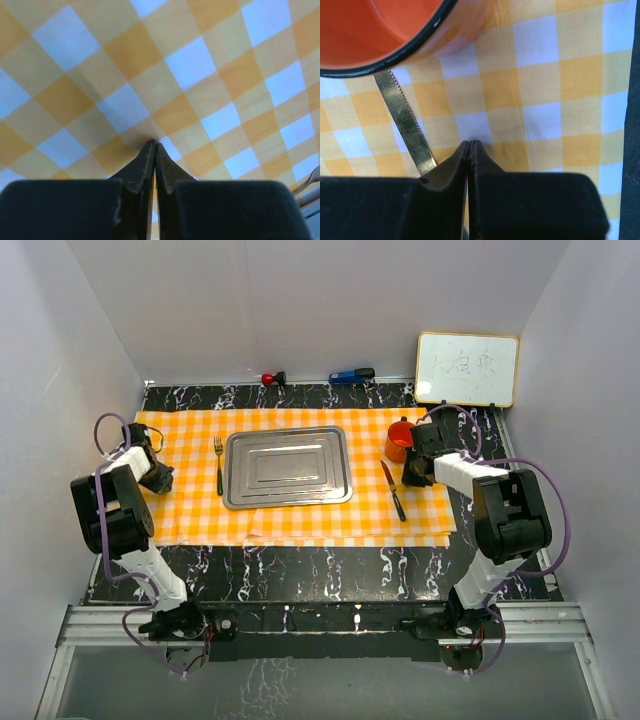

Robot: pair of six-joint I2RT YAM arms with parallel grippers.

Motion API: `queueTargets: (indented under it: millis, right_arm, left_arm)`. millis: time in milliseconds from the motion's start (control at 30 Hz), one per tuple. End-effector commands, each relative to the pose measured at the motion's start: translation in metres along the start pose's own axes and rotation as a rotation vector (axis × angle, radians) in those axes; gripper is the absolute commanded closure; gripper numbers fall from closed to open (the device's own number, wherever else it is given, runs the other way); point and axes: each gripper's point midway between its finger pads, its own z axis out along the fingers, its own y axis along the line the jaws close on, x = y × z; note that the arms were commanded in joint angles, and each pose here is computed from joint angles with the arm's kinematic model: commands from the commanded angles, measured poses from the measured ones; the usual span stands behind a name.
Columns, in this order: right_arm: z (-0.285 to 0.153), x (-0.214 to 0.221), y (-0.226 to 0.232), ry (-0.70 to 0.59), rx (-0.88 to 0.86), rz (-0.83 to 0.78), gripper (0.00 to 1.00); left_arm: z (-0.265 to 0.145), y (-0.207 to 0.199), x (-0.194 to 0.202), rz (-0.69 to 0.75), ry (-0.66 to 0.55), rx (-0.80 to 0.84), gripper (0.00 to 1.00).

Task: Set the dinner table for one person
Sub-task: Adjust the napkin at the center of the board.

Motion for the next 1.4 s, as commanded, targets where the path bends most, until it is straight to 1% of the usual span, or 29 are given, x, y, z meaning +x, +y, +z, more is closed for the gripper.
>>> queueTargets:
  millis: [0,200,300,433,633,833,900,967,1067,1133,1200,1233,1300,1367]
  right_arm:
    - [0.015,0.017,-0.022,0.057,0.077,-0.013,1.00]
    - [0.013,0.018,-0.028,0.056,0.085,-0.011,1.00]
    - [0.013,0.019,-0.029,0.059,0.085,-0.010,1.00]
    - [0.015,0.022,-0.030,0.073,0.083,-0.012,1.00]
    - [0.020,0.025,-0.027,0.088,0.066,-0.011,1.00]
    - [0.020,0.025,-0.025,0.083,0.055,-0.008,1.00]
    - [0.019,0.025,-0.024,0.081,0.051,-0.007,1.00]
    - [0.020,0.024,-0.023,0.080,0.044,-0.006,1.00]
    - [0.021,0.026,-0.022,0.087,0.040,-0.009,1.00]
    - [0.021,0.027,-0.022,0.091,0.039,-0.010,1.00]
    - [0.021,0.027,-0.022,0.092,0.037,-0.012,1.00]
    - [0.021,0.027,-0.022,0.092,0.036,-0.012,1.00]
    - [0.020,0.027,-0.022,0.089,0.034,-0.013,1.00]
    - [0.021,0.026,-0.020,0.087,0.027,-0.012,1.00]
  left_arm:
    - [0.031,0.086,0.007,-0.010,0.042,-0.283,1.00]
    - [0.032,0.113,-0.005,-0.004,0.019,-0.409,1.00]
    - [0.032,0.119,-0.013,-0.005,0.006,-0.436,1.00]
    - [0.023,0.124,-0.032,0.016,-0.043,-0.500,1.00]
    - [0.002,0.123,-0.060,0.067,-0.135,-0.566,1.00]
    - [-0.002,0.106,-0.059,0.177,-0.158,-0.603,1.00]
    - [-0.007,0.087,-0.058,0.233,-0.176,-0.582,1.00]
    - [-0.015,0.054,-0.056,0.293,-0.198,-0.510,1.00]
    - [-0.038,0.001,-0.052,0.356,-0.217,-0.348,1.00]
    - [-0.059,-0.032,-0.049,0.373,-0.202,-0.190,1.00]
    - [-0.085,-0.052,-0.054,0.373,-0.211,-0.070,0.99]
    - [-0.098,-0.055,-0.058,0.377,-0.223,-0.039,0.97]
    - [-0.119,-0.056,-0.062,0.374,-0.235,-0.011,0.95]
    - [-0.127,-0.049,-0.058,0.387,-0.211,-0.023,0.93]
